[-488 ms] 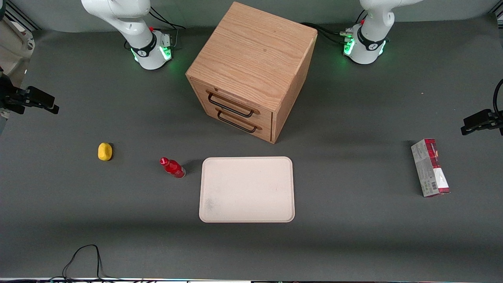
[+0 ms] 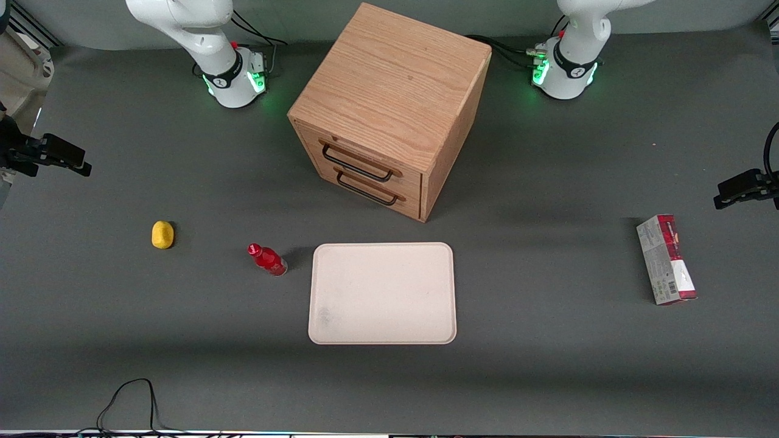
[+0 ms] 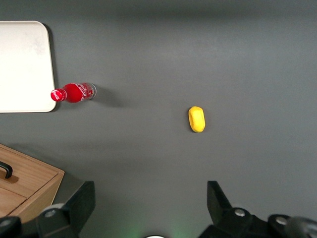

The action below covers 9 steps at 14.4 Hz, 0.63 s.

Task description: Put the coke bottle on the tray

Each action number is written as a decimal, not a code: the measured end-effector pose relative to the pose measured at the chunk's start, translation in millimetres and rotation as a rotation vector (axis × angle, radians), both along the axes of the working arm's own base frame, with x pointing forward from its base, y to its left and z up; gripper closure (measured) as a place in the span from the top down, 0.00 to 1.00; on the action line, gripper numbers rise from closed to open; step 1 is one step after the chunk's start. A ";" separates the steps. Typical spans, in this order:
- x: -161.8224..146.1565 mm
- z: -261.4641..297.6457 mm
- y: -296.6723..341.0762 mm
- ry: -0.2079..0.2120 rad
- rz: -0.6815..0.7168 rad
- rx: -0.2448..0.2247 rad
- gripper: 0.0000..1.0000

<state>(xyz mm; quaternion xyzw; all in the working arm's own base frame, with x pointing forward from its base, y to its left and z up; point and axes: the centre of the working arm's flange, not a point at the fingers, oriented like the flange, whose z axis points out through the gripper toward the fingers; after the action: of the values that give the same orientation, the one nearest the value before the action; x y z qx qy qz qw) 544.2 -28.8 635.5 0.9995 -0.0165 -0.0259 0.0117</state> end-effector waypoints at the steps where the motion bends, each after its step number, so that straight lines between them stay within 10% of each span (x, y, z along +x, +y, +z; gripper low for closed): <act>1: -0.6 -0.5 0.5 0.006 0.001 0.000 1.00; 9: 0.2 -4.3 11.9 0.016 0.023 0.001 1.00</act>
<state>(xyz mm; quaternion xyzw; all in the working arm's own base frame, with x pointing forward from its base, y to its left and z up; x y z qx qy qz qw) 544.5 -16.9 631.2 0.9993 -0.0050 -0.0339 0.0118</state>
